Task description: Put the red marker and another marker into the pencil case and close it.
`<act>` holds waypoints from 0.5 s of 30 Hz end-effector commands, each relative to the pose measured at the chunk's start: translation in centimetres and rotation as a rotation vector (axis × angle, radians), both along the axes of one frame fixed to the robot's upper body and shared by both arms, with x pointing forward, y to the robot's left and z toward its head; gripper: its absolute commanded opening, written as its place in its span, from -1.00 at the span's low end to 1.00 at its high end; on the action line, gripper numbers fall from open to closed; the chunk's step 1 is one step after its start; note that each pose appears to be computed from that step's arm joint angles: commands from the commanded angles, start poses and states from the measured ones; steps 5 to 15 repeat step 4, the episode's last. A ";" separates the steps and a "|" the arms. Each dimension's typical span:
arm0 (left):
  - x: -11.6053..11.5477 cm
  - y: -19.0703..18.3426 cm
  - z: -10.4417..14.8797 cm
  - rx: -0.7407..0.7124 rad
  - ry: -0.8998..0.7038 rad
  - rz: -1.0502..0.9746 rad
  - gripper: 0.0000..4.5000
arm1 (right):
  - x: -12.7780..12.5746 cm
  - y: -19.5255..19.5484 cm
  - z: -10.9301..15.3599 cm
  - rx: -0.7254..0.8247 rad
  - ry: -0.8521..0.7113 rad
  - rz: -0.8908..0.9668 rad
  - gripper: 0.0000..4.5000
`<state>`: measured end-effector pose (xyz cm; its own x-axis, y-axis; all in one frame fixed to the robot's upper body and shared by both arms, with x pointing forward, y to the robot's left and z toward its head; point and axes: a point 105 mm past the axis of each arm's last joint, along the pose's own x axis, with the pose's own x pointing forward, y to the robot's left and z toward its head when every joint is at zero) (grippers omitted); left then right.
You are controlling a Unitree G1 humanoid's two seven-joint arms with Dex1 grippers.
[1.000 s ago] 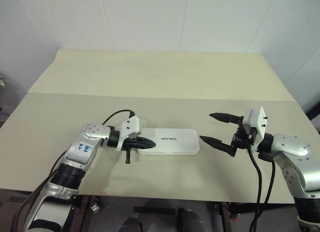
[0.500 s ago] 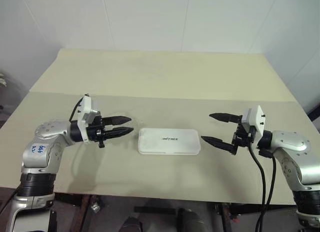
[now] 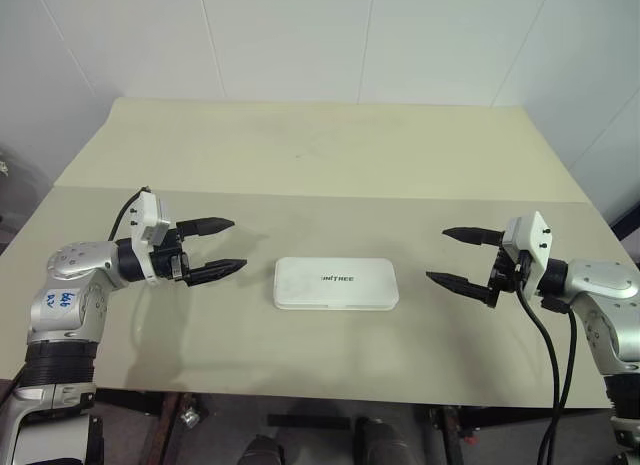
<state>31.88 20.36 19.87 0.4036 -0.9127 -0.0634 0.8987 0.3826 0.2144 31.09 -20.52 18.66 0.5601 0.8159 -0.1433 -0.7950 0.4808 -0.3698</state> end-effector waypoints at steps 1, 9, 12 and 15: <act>-0.6 0.2 0.7 0.026 -0.039 -0.015 0.98 | 0.0 -0.5 1.4 -0.014 -0.056 -0.013 1.00; -1.1 0.5 0.9 0.033 -0.036 -0.014 0.98 | 0.3 -0.1 1.5 -0.009 -0.061 -0.002 1.00; -1.1 0.5 0.9 0.033 -0.036 -0.014 0.98 | 0.3 -0.1 1.5 -0.009 -0.061 -0.002 1.00; -1.1 0.5 0.9 0.033 -0.036 -0.014 0.98 | 0.3 -0.1 1.5 -0.009 -0.061 -0.002 1.00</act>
